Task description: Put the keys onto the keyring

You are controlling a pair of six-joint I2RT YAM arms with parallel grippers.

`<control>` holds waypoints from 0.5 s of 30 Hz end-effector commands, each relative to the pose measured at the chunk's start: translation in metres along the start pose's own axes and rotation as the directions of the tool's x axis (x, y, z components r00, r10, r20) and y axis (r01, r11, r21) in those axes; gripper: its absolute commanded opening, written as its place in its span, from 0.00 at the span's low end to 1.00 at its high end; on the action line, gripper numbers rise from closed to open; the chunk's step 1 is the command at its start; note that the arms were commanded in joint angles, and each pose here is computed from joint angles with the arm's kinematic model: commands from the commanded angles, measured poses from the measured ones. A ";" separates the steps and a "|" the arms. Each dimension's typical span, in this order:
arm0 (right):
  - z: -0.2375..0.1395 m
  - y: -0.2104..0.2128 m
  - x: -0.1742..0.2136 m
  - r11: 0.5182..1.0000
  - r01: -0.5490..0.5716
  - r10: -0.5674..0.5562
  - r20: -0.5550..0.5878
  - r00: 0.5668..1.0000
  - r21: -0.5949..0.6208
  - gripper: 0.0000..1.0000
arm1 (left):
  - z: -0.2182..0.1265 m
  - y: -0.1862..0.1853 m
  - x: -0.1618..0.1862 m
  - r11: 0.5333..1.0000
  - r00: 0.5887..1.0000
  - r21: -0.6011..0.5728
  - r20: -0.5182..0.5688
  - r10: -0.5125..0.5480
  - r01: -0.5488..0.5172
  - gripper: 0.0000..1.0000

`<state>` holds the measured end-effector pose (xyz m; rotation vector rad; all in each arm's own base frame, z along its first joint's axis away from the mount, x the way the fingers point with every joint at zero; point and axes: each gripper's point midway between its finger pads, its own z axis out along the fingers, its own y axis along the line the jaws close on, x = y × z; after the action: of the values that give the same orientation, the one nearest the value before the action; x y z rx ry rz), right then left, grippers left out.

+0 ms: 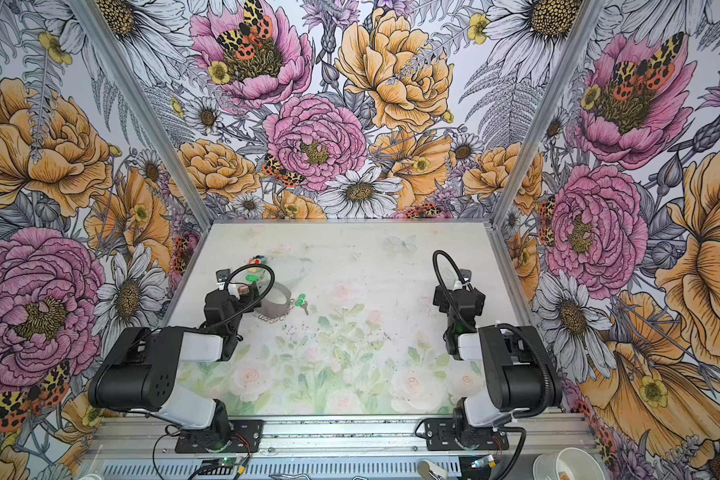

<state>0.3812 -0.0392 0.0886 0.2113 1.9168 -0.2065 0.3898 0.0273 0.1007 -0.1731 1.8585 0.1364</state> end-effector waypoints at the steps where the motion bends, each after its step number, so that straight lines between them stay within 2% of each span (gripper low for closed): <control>1: 0.004 0.001 -0.031 1.000 -0.003 0.001 0.111 0.994 0.013 0.99 | 0.002 -0.011 -0.032 0.999 0.993 0.036 0.120 0.002 -0.006 0.98; 15: 0.004 0.001 -0.031 1.000 -0.004 0.002 0.111 0.994 0.012 1.00 | 0.003 -0.011 -0.032 0.999 0.993 0.040 0.119 0.000 -0.005 0.99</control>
<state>0.3877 -0.0401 0.1050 0.2042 1.8505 -0.2145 0.3965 0.0247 0.1169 -0.1652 1.7884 0.1273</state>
